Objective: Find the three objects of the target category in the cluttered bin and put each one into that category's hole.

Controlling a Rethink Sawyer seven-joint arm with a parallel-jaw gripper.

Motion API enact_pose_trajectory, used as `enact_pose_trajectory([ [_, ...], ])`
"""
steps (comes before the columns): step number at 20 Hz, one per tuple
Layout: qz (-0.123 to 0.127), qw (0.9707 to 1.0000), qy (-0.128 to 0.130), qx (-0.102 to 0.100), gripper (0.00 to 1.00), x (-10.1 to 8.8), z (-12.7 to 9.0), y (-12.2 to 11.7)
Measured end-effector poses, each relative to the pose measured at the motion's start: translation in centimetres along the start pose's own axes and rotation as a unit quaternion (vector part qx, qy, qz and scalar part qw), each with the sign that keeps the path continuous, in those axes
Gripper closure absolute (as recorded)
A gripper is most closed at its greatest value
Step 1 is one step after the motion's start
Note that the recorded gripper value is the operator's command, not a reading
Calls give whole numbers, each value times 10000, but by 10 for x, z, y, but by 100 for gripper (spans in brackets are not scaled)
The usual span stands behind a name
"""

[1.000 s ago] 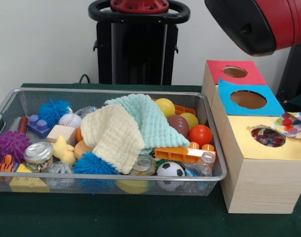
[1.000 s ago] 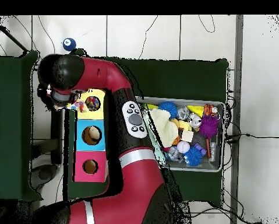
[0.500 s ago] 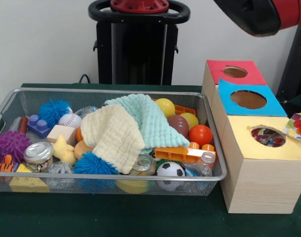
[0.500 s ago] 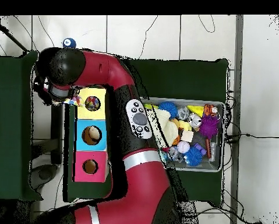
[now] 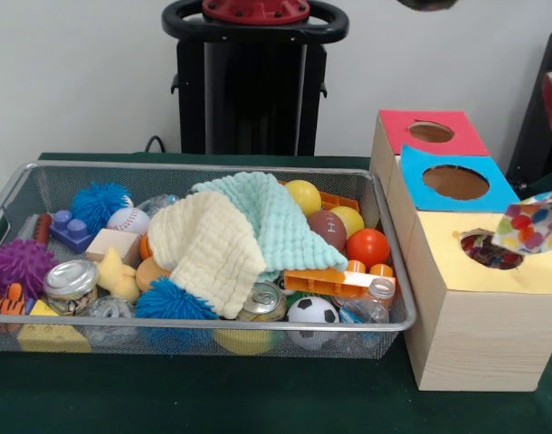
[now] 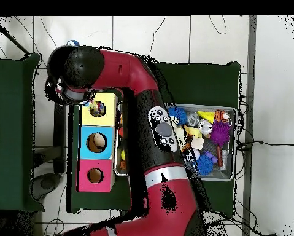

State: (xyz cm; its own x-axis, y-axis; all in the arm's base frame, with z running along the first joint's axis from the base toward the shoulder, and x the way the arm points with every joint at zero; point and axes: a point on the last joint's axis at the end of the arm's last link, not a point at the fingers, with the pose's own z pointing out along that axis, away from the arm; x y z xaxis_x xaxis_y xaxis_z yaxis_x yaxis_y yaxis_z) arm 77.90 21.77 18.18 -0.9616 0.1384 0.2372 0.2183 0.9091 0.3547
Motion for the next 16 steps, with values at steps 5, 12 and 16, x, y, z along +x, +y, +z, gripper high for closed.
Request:
enact_pose_trajectory([
  [5,164,9998,95,82,100,7,-11,-32],
  [12,310,9991,284,88,100,13,-5,-62],
  [16,328,9988,374,-42,100,13,3,-68],
])
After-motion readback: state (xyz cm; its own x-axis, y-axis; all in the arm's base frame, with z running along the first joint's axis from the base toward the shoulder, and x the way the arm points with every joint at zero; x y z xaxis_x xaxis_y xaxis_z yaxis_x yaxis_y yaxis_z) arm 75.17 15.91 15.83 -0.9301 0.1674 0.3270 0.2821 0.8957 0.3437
